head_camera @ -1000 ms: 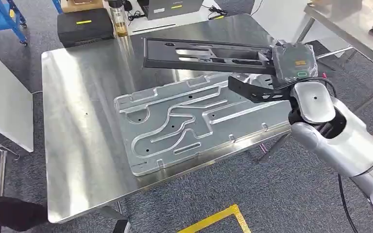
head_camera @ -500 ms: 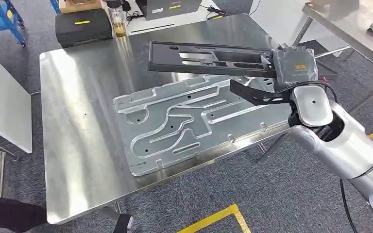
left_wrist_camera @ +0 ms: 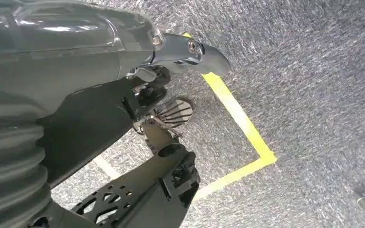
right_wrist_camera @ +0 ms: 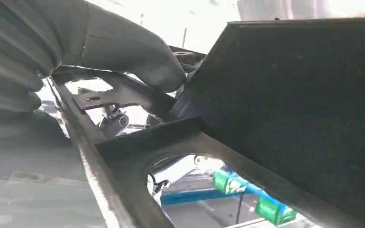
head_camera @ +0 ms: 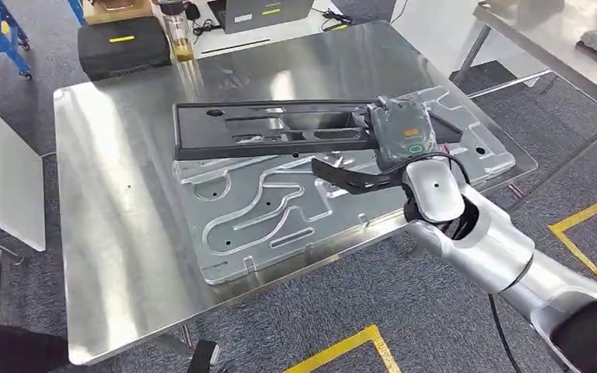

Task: Take the parts from the cabinet and place them on the table.

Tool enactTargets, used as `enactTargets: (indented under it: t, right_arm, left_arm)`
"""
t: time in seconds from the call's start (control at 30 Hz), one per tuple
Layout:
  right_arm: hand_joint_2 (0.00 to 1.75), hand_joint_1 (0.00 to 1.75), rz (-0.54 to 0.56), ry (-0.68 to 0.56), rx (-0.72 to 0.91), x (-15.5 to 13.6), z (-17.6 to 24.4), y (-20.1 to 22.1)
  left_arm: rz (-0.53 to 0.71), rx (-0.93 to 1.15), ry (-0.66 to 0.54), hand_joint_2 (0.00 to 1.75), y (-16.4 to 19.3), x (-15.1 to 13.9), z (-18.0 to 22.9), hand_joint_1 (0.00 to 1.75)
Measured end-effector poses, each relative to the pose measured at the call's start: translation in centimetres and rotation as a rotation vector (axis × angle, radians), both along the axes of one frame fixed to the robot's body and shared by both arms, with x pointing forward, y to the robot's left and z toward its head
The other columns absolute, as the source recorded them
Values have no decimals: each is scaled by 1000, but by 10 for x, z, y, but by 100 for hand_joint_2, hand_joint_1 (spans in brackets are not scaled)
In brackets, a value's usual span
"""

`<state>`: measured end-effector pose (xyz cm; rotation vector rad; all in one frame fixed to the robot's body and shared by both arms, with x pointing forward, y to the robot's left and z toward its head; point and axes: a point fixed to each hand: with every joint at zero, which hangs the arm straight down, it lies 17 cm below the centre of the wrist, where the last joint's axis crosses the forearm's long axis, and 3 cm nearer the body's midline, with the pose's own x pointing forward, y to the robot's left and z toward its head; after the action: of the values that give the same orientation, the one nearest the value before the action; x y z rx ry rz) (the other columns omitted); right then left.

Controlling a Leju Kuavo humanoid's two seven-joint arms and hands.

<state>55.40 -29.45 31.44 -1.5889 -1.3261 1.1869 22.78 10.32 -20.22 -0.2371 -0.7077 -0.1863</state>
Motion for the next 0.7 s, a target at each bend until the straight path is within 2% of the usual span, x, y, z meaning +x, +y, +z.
enactTargets:
  t: [0.37,0.7]
  right_arm:
    - [175,175,120,92,44,5,-68,71]
    - [175,175,131,151,43,7,-98,95]
  left_arm:
    - [-47,-4,4,175,-8,-4,1,0]
    - [-57,1,8,175,-8,-6,0,0]
